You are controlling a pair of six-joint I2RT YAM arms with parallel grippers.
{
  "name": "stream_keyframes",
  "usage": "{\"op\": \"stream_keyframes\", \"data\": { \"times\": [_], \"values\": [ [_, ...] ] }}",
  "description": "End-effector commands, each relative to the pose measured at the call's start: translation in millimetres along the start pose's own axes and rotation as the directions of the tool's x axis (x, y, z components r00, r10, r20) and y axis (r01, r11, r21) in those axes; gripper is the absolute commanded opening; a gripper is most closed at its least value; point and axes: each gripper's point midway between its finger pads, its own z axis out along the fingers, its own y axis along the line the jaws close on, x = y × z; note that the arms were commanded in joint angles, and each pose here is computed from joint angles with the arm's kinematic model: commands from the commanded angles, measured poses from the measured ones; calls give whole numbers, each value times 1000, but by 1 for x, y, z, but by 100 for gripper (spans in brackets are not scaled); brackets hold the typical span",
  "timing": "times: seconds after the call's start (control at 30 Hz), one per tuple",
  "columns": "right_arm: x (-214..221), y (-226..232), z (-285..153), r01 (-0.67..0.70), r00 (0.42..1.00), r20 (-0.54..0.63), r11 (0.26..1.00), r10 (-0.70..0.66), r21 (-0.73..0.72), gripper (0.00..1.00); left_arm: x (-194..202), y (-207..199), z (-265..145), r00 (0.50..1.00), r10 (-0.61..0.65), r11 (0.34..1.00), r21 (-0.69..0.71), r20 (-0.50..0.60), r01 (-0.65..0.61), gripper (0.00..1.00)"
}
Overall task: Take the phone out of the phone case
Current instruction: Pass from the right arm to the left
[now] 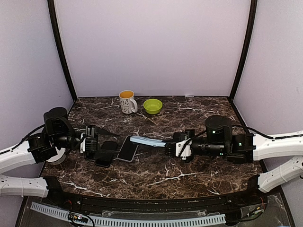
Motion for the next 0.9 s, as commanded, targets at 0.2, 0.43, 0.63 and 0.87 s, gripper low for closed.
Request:
{"op": "stream_keyframes", "data": {
  "times": [0.2,0.43,0.63,0.87],
  "values": [
    [-53,-52,-21,-75,974,223,984,38,162,0,-7,-7,4,997,-52,997,65,63,48,49],
    [-65,-48,-22,-76,959,282,989,37,127,0,-6,-8,6,996,-62,996,68,71,57,48],
    [-71,-49,-21,-75,951,306,990,36,116,0,-4,-9,7,995,-72,995,76,68,67,48],
    [-78,-47,-20,-65,944,327,994,31,91,0,-1,-11,9,995,-84,993,87,61,79,48]
  ]
}}
